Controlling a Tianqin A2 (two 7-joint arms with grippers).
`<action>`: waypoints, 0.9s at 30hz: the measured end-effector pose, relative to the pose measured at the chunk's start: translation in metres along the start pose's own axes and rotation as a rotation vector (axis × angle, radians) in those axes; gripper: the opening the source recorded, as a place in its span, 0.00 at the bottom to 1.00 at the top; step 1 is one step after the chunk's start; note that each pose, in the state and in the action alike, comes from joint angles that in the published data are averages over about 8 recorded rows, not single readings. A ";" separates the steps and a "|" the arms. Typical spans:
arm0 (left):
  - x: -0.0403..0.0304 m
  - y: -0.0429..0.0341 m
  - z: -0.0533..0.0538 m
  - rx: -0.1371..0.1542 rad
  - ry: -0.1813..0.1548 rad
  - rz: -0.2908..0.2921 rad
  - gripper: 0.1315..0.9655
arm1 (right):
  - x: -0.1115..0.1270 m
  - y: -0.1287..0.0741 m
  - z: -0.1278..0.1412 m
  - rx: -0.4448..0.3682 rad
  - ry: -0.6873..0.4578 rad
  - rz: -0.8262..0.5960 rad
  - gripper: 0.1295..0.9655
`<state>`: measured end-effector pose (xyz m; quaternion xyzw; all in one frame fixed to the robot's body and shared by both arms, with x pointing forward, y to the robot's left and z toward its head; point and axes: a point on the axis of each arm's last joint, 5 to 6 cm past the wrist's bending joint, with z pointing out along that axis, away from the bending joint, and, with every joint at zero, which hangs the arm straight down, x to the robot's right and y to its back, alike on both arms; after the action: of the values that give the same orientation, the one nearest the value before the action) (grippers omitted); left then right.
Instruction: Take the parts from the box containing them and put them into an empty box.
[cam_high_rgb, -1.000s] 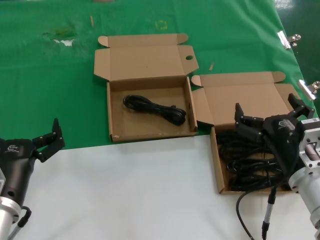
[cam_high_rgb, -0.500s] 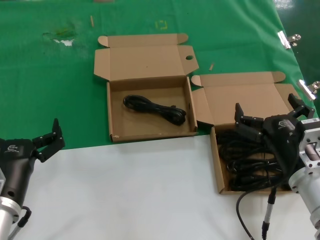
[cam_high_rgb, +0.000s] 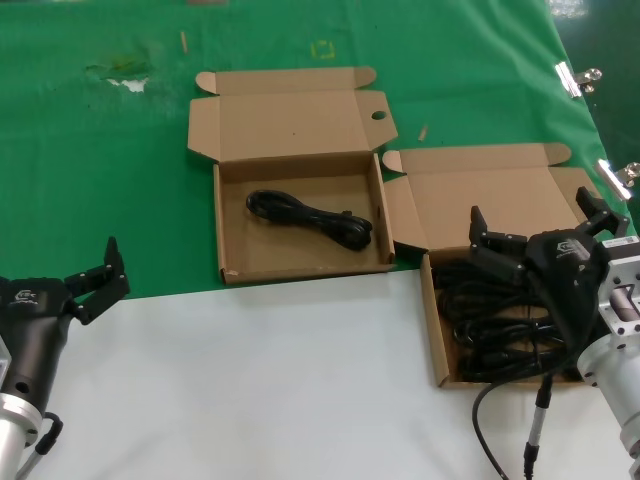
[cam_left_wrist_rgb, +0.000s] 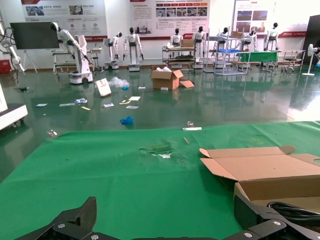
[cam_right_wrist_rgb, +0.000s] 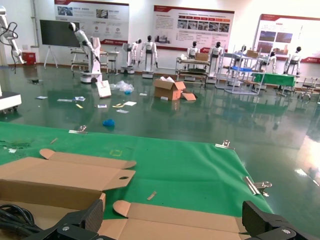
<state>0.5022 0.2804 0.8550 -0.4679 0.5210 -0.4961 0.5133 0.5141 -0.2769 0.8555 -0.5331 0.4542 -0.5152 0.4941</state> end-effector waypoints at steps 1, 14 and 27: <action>0.0000 0.0000 0.000 0.000 0.000 0.000 1.00 | 0.000 0.000 0.000 0.000 0.000 0.000 1.00; 0.0000 0.0000 0.000 0.000 0.000 0.000 1.00 | 0.000 0.000 0.000 0.000 0.000 0.000 1.00; 0.0000 0.0000 0.000 0.000 0.000 0.000 1.00 | 0.000 0.000 0.000 0.000 0.000 0.000 1.00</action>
<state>0.5022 0.2804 0.8550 -0.4679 0.5210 -0.4961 0.5133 0.5141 -0.2769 0.8555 -0.5331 0.4542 -0.5152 0.4941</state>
